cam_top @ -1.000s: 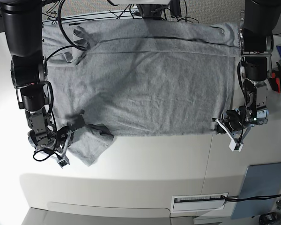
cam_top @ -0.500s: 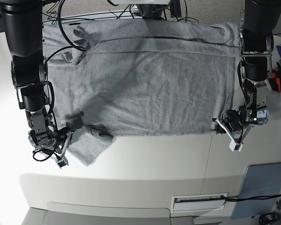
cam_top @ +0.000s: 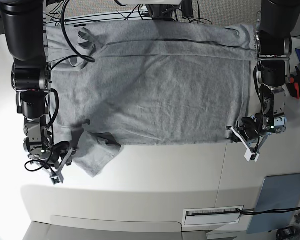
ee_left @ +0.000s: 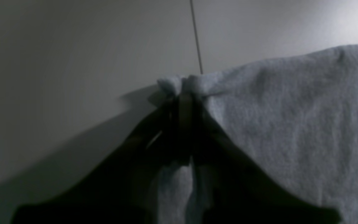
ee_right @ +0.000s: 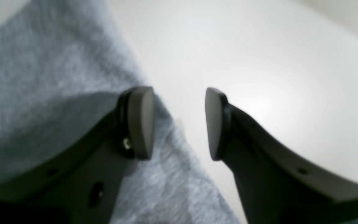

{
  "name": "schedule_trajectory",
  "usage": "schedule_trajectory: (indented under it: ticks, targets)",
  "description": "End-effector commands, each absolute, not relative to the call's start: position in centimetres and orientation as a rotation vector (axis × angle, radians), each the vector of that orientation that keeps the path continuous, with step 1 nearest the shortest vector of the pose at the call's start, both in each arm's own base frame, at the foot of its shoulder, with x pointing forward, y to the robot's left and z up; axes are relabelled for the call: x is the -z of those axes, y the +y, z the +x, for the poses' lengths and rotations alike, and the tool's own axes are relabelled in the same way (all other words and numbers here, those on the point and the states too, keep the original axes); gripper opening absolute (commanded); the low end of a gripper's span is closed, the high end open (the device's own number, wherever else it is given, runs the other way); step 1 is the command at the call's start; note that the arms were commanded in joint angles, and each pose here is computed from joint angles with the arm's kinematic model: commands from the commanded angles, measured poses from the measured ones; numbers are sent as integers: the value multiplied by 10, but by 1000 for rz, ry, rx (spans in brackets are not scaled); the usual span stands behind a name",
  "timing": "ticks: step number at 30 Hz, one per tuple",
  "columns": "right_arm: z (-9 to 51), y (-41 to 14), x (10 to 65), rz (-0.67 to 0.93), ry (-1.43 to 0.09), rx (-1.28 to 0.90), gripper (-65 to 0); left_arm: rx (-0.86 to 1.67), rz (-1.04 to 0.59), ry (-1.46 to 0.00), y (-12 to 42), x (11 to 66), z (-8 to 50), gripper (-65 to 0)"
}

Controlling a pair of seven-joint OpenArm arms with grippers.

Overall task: Fold the T-shirt properly
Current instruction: 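Grasp the opposite shirt edge corners with both grippers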

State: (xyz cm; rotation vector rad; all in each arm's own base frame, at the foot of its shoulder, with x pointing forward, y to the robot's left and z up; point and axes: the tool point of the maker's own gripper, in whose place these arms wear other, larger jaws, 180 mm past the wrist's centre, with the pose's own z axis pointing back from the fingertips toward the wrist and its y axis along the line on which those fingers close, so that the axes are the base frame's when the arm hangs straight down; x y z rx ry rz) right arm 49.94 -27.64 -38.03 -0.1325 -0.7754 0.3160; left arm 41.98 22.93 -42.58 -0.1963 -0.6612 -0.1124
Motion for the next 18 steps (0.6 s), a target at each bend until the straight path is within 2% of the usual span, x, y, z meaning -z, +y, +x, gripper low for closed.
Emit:
schedule_trajectory:
  ticks: [1,5,18]
  targets:
    - [517,-283,353,-148,-843,-300,-373,124,-157,-626,240,426,418,-650]
    - [514,-285,356,-149,-821,-294,-264,124,-157,-626,240,425,418,-650]
    - [496,-281,378,-125,-724,-312,-261,124,-157,-627,239,425,418,-650]
